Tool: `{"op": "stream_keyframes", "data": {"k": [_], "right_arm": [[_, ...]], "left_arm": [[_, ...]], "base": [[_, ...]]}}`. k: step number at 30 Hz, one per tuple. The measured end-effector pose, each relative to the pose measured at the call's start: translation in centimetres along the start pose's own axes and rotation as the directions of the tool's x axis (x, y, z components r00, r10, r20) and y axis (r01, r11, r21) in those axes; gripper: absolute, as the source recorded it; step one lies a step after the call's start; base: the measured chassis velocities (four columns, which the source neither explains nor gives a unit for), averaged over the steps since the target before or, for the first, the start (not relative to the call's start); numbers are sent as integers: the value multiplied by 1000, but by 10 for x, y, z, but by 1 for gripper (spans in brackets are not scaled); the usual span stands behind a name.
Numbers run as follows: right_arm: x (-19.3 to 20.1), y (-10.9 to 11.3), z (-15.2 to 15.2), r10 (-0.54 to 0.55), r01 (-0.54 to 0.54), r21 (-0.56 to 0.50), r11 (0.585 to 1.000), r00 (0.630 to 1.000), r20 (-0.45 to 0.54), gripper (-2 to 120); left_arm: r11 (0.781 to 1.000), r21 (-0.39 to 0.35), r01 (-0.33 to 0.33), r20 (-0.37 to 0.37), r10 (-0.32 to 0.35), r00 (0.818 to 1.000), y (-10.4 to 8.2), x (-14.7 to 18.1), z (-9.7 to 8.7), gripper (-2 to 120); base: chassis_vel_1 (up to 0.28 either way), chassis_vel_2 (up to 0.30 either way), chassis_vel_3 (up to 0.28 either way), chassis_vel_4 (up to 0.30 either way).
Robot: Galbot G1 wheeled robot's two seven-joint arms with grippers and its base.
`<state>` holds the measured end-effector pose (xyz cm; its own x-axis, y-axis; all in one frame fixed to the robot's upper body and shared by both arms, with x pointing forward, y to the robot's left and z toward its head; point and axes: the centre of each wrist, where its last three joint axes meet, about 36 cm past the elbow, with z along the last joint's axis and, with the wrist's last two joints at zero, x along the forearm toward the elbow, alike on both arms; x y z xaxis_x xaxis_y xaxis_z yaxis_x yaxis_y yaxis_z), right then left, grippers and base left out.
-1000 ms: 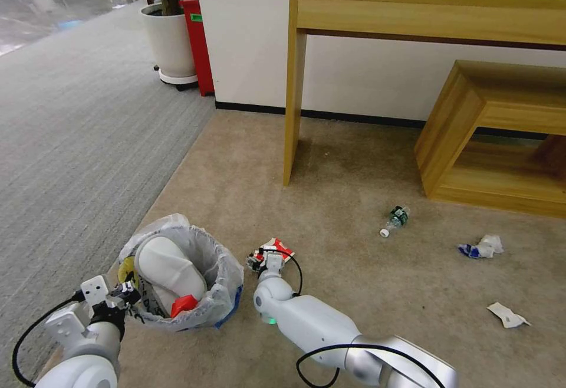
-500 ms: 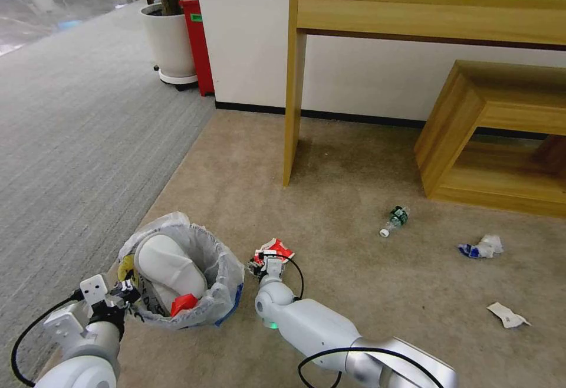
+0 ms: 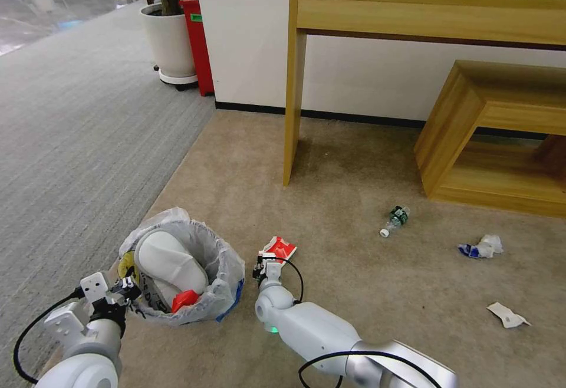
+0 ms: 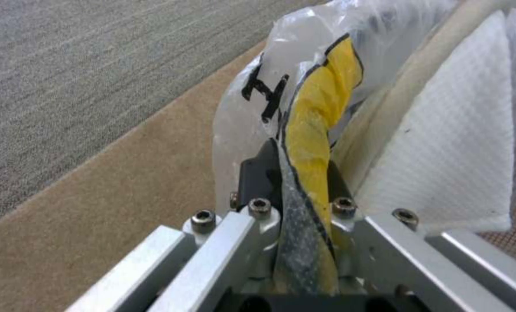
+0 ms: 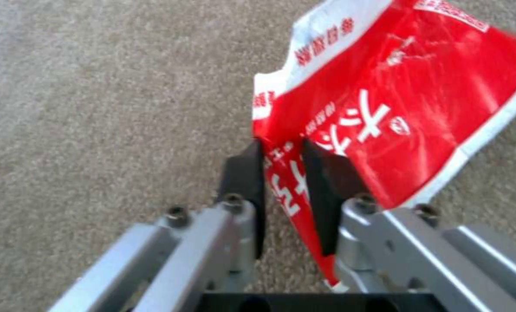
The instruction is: Pick up the trash bin and place the garbage on the floor into it.
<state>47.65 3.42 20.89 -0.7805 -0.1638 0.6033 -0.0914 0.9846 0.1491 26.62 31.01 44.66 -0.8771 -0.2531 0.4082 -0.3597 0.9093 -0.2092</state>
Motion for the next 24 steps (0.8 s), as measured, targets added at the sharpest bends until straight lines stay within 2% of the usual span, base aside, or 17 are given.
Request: {"op": "stream_keyframes", "data": {"k": [1,3,4,18,20,23,24], "right_arm": [[0,0,0,0,0,0,1000,1000,0,15],[1,2,0,-10,10,3,1000,1000,6,3],[1,2,0,-11,11,3,1000,1000,6,2],[4,0,-2,-23,23,5,1000,998,52,0],[5,0,-4,-27,27,1,1000,998,57,2],[4,5,-8,-33,33,-8,999,997,65,17],[4,5,-8,-33,33,-8,999,997,65,17]], "left_arm": [[1000,0,0,0,0,1000,0,0,0,3],[1000,-1,2,3,-2,1000,1,0,0,3],[1000,-2,2,3,-2,1000,1,0,0,3],[1000,-7,8,-2,-8,1000,3,-3,4,3],[1000,-7,8,-2,-8,1000,3,-3,4,3],[1000,-6,6,-4,-6,1000,2,-3,4,3],[1000,-6,6,-4,-6,1000,2,-3,4,3]], "base": [[0,0,0,0],[0,0,0,0],[0,0,0,0],[0,0,0,0],[0,0,0,0],[0,0,0,0],[0,0,0,0]]}}
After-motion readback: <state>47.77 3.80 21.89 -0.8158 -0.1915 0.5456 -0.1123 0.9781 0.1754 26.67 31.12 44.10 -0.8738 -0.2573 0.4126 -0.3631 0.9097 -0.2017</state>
